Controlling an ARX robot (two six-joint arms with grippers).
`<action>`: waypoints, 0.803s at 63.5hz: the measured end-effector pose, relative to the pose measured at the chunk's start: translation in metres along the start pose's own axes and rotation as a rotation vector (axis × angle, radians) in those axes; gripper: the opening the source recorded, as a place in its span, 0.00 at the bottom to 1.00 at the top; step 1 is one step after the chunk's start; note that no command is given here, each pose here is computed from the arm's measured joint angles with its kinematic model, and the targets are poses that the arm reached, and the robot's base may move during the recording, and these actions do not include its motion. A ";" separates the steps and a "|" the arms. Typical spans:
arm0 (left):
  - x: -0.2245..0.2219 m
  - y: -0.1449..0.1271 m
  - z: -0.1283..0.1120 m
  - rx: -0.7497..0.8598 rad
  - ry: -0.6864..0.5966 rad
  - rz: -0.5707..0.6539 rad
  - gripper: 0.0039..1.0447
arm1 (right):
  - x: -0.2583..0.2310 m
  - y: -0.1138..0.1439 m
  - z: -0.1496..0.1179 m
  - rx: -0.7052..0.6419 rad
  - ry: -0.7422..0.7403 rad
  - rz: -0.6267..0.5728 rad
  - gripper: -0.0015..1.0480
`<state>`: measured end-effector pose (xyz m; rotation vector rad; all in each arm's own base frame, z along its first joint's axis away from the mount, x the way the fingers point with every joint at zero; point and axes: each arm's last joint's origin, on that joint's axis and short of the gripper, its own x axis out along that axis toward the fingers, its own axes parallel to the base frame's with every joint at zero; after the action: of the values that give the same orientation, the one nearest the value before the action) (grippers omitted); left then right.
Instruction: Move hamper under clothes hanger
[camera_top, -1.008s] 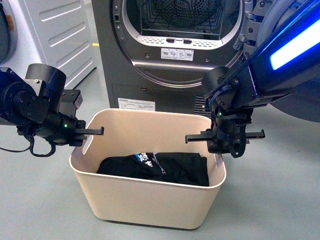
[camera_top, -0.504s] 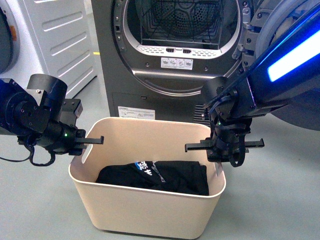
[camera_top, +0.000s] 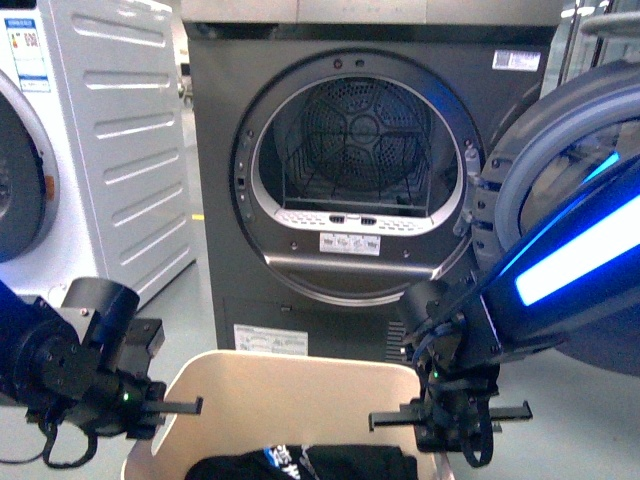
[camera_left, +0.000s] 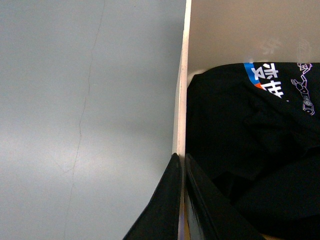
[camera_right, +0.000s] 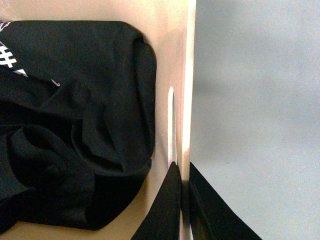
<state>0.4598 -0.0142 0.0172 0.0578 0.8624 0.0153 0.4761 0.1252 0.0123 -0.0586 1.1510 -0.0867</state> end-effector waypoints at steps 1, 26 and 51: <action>0.000 0.000 0.000 0.000 0.000 0.000 0.04 | 0.000 0.000 0.000 0.000 0.000 0.000 0.03; 0.000 0.000 0.000 0.000 0.000 0.000 0.04 | 0.000 0.000 0.000 0.000 0.000 0.000 0.03; 0.000 0.016 0.000 -0.026 0.001 0.046 0.04 | -0.005 0.019 -0.004 -0.028 -0.002 0.043 0.03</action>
<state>0.4601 0.0023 0.0180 0.0534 0.8618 0.0691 0.4711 0.1447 0.0130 -0.0589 1.1511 -0.0325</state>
